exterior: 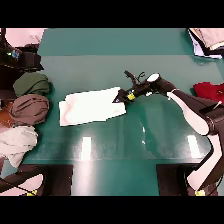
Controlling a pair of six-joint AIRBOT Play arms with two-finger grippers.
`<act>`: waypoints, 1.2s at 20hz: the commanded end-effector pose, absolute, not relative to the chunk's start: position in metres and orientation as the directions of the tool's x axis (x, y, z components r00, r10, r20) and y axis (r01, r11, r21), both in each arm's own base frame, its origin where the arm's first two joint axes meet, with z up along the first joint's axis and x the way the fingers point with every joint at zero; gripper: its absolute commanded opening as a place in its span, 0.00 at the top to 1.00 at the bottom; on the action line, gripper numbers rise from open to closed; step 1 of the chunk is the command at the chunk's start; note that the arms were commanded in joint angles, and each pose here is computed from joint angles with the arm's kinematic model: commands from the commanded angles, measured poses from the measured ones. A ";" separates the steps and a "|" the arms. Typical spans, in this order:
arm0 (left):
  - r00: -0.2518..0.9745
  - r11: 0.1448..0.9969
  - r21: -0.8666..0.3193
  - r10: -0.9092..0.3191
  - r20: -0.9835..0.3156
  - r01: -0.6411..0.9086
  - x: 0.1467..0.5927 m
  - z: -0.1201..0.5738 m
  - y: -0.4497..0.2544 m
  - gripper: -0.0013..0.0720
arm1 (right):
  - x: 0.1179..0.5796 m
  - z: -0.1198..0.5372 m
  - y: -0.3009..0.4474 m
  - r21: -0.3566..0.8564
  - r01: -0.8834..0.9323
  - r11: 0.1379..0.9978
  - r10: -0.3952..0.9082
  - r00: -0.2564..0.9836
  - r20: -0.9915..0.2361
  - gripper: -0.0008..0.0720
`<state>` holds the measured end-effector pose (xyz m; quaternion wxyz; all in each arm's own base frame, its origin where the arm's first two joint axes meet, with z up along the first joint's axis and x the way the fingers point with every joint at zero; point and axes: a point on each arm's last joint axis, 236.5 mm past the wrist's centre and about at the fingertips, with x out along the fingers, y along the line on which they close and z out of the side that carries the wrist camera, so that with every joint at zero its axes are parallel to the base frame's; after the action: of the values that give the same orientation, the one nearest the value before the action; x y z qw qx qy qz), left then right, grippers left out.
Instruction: Fold the shirts.
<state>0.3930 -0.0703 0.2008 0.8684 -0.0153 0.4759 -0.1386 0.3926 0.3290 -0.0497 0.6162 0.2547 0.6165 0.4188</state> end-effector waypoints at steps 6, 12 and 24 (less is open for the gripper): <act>0.488 0.959 -0.169 -0.263 -0.832 0.229 0.388 0.198 -0.072 0.95 | 0.469 0.041 0.139 0.619 -0.252 0.744 0.668 0.274 -0.692 0.96; 0.482 0.928 -0.249 -0.358 -0.800 0.276 0.387 0.206 -0.097 0.95 | 0.476 0.111 -0.102 0.460 0.056 0.886 0.309 0.667 -0.678 0.96; 0.429 0.908 -0.269 -0.393 -0.814 0.323 0.384 0.175 -0.130 0.95 | 0.451 0.198 -0.249 0.339 0.204 0.919 0.026 0.824 -0.566 0.96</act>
<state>0.3849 -0.1286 0.1841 0.8489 -0.0338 0.4830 -0.2120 0.4527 -0.2376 0.1699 0.9234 0.2158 0.3150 -0.0401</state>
